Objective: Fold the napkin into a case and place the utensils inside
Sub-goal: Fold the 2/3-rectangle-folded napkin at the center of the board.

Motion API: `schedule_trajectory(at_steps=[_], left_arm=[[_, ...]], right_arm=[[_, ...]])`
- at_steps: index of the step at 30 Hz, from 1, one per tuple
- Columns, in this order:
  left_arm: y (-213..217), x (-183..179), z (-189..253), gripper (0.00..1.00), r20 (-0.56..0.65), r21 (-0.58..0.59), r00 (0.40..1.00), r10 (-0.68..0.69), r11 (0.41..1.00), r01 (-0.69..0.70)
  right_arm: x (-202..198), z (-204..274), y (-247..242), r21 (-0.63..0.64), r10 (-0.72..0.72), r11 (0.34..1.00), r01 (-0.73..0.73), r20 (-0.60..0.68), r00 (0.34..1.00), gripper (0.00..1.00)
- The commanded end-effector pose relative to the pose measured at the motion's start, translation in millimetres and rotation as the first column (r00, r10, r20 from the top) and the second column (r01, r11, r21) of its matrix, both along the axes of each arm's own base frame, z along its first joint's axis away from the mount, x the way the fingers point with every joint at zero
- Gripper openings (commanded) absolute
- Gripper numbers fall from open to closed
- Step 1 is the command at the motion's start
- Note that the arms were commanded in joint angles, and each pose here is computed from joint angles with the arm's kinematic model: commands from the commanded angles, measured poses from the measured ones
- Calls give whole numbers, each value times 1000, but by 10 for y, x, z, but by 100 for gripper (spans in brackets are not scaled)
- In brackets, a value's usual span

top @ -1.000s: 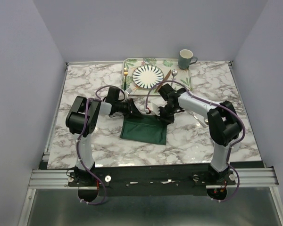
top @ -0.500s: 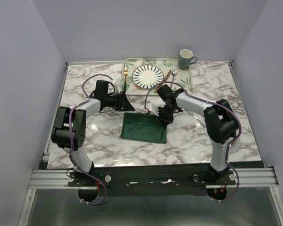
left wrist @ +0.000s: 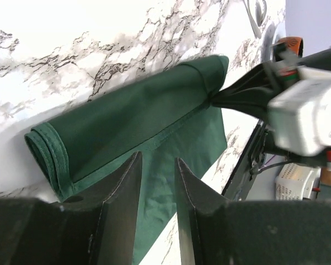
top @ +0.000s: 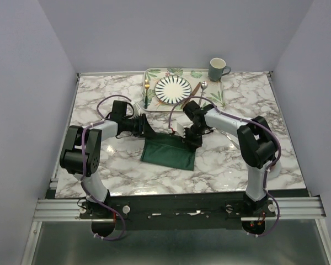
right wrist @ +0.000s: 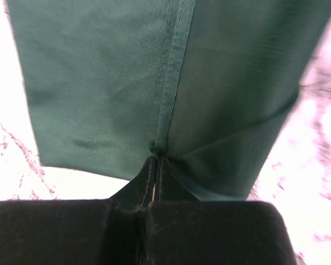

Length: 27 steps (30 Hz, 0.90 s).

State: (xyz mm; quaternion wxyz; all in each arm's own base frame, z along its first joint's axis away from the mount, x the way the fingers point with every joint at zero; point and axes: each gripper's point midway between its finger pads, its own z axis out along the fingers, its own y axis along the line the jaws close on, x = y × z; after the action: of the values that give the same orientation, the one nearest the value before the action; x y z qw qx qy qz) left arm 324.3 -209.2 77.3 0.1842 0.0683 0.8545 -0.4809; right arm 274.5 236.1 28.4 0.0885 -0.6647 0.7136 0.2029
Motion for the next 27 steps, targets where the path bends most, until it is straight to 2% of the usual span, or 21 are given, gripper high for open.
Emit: schedule_trajectory(at_steps=[1,8,9,11,12,14,17,19,20,27], left_arm=[[-30,55,99,38,37,-27,999,9,1000,-8],[-276,142,234,30,80,-74,996,-26,997,32],[-358,135,209,28,52,-89,998,-28,995,33],[-478,227,278,27,82,-124,996,-27,992,37],[-579,211,248,27,41,-145,999,-30,989,35],[-725,297,336,27,81,-180,996,-41,982,56],[-981,341,351,27,59,-229,997,-49,971,61],[-1144,325,284,27,-4,-256,999,-48,966,45],[-1198,352,319,27,22,-282,999,-48,958,52],[-1452,284,125,27,-42,-304,997,-71,951,55]], right_arm=[[43,-363,-92,-74,18,997,-17,16,1000,1],[157,-474,-193,-116,93,990,-82,93,991,1],[162,-484,-195,-120,102,989,-90,98,990,1],[187,-491,-202,-128,107,987,-94,106,989,1],[196,-497,-207,-131,109,987,-95,105,989,1],[193,-490,-208,-129,116,986,-102,106,988,1],[193,-487,-194,-124,117,987,-104,109,987,1],[205,-491,-198,-124,119,987,-104,113,986,1],[206,-504,-215,-130,124,986,-109,118,985,1],[207,-517,-229,-132,130,985,-113,136,982,1]])
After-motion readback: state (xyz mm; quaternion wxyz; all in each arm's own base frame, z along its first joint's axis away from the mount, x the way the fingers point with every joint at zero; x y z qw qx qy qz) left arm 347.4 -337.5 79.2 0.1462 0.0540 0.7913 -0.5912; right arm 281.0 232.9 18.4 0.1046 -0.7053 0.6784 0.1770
